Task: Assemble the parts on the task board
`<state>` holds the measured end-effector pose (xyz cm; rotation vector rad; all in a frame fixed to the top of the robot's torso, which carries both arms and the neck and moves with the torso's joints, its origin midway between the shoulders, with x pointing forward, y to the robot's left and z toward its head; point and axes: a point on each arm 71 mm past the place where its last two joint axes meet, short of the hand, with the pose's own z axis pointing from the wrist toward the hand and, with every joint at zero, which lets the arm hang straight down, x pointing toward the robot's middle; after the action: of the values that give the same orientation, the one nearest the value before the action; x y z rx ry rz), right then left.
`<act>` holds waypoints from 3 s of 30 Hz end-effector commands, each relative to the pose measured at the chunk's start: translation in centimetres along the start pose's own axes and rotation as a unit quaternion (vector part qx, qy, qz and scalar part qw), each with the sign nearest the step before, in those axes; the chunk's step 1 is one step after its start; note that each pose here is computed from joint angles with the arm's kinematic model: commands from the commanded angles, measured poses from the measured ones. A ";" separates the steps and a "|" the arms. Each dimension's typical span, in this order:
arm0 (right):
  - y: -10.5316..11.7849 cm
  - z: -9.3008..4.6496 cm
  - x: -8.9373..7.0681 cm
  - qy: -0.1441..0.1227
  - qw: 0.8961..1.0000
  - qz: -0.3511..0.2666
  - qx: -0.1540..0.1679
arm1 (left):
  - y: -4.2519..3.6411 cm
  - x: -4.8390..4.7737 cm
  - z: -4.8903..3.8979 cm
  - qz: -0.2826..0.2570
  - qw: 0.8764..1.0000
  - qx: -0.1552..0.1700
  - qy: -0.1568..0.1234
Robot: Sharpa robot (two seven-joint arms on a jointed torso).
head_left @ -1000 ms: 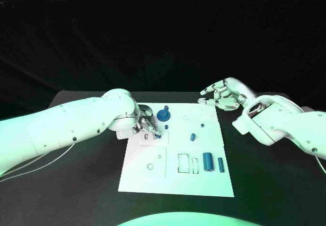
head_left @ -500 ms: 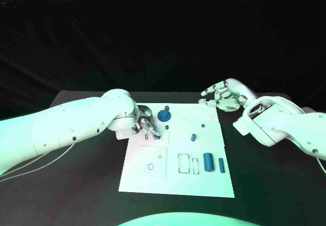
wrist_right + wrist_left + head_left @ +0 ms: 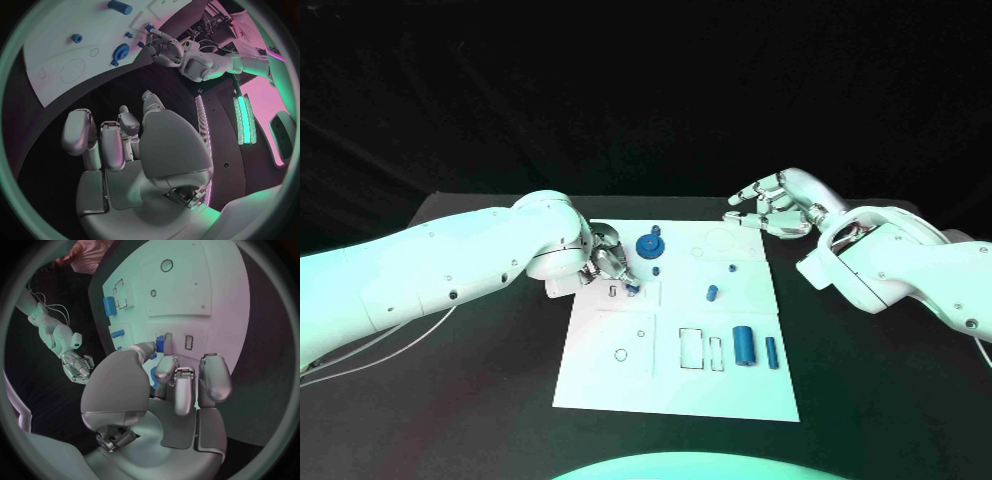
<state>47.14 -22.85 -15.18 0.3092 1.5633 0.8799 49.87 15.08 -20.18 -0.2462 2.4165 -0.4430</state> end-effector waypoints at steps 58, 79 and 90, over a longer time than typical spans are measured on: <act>-0.2 -0.1 0.3 0.008 1.000 -0.003 -0.001 | 0.08 0.68 0.02 0.050 0.999 -0.007 0.005; -0.1 -0.1 0.3 0.009 1.000 -0.002 0.000 | -0.32 0.96 0.17 0.086 0.996 -0.013 0.018; -0.2 -0.1 0.3 0.009 1.000 -0.003 0.000 | -0.26 0.78 0.26 0.087 0.996 -0.016 0.013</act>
<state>47.06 -22.89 -15.49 0.3120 1.5716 0.8787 49.66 14.67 -20.45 -0.0741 2.4228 -0.3454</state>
